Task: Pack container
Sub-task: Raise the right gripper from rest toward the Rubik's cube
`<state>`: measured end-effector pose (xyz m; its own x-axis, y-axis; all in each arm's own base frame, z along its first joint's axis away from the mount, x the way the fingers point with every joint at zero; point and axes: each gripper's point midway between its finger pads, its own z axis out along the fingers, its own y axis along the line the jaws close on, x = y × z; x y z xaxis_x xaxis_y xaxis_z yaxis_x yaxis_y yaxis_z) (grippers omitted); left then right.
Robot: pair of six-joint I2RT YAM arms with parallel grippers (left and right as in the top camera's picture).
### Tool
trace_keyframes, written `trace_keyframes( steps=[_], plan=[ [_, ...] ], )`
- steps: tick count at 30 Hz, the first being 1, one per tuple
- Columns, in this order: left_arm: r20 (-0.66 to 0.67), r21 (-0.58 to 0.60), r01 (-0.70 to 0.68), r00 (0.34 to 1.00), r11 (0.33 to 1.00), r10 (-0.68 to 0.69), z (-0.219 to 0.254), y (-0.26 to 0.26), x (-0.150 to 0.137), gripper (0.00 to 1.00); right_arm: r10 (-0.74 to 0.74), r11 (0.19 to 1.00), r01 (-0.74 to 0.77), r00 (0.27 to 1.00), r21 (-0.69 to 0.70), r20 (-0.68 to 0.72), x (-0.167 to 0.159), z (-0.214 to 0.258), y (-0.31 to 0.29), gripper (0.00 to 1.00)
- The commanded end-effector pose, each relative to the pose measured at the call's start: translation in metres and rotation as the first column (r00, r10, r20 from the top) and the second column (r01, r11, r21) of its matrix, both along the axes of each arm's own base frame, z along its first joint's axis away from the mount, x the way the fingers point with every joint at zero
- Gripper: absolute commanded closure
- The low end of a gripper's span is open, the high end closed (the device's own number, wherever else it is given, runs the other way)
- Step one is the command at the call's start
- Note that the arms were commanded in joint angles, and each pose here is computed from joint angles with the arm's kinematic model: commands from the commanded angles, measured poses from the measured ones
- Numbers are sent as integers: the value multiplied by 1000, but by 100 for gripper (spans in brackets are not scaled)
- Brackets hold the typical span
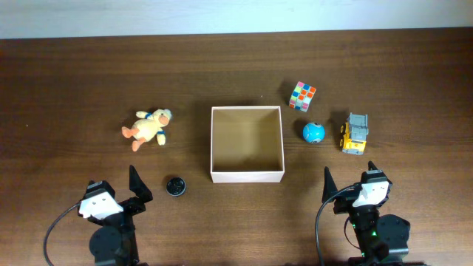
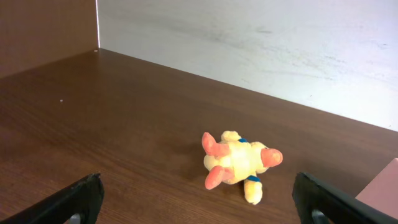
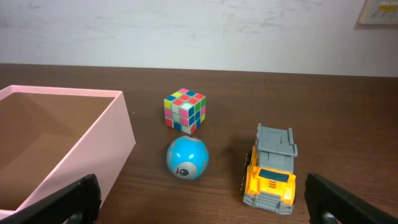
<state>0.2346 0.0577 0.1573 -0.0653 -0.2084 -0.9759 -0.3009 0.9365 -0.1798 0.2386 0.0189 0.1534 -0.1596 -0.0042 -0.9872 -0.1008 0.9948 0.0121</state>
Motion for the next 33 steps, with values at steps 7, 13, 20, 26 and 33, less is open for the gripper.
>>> trace_keyframes(
  steps=[7, 13, 20, 26, 33],
  plan=[
    [3, 16, 14, 1000, 1000, -14, -1, -2, 1, 1, 21, 1000, -21, 1000, 1, 16, 0, 1, 4, 1],
    [3, 16, 14, 1000, 1000, -14, -1, -2, 1, 1, 27, 1000, -27, 1000, 5, 15, 0, 1, 5, 1],
    [3, 15, 14, 1000, 1000, -14, -1, -2, 1, 1, 26, 1000, -26, 999, 4, 21, 0, 3, 5, 1],
    [3, 16, 14, 1000, 1000, -14, -1, -2, 1, 1, 13, 1000, -14, 1000, 26, 25, -3, 16, 3, 1],
    [3, 16, 14, 1000, 1000, -14, -1, -2, 1, 1, -16, 998, 18, 999, 57, -30, 1, 58, -1, 1]
  ],
)
